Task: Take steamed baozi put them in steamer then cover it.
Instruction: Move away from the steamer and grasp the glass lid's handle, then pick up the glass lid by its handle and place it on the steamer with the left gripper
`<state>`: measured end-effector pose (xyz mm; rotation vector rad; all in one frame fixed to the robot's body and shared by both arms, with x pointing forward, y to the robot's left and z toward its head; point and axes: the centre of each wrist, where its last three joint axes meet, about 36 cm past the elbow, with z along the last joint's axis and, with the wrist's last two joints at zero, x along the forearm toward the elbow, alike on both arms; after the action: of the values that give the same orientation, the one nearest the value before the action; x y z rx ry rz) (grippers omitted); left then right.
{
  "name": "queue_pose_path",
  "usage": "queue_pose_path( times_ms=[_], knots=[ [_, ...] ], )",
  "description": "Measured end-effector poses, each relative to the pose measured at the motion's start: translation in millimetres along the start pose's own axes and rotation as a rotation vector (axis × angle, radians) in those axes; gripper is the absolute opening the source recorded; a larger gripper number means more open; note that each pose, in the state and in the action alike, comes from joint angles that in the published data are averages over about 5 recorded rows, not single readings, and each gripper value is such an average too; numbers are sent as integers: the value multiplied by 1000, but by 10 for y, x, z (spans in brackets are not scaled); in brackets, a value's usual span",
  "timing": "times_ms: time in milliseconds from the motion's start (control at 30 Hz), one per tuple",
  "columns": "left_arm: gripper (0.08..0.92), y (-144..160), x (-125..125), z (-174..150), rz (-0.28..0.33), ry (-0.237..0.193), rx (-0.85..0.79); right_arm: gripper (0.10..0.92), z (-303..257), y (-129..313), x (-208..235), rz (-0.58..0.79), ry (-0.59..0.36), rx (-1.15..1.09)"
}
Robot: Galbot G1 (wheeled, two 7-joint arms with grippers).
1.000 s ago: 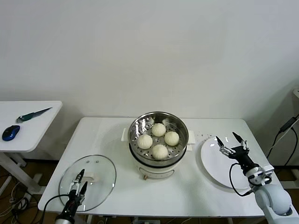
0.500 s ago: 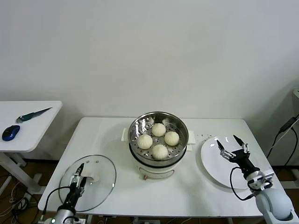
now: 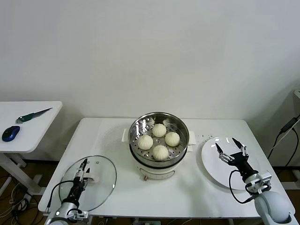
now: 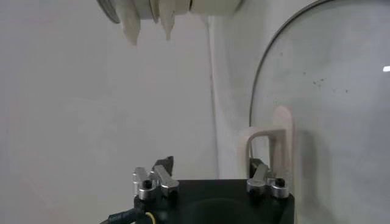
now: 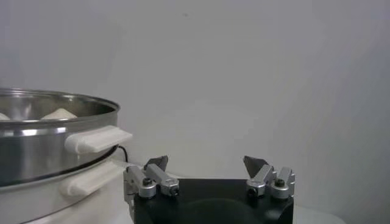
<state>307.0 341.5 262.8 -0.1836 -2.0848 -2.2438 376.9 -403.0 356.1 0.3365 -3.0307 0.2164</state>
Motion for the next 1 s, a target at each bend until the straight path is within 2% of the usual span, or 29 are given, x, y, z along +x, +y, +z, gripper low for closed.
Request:
queue_pose_path(
  times_ms=[333, 567, 667, 1000],
  knots=[
    [377, -9, -15, 10, 13, -6, 24, 823, 37, 7, -39, 4, 1, 11],
    [184, 89, 21, 35, -1, 2, 37, 823, 64, -8, -54, 4, 3, 21],
    [149, 186, 56, 40, -14, 9, 39, 823, 63, -31, -62, 7, 2, 25],
    [150, 745, 221, -45, -105, 45, 26, 823, 60, -124, -104, 21, 1, 39]
  ],
)
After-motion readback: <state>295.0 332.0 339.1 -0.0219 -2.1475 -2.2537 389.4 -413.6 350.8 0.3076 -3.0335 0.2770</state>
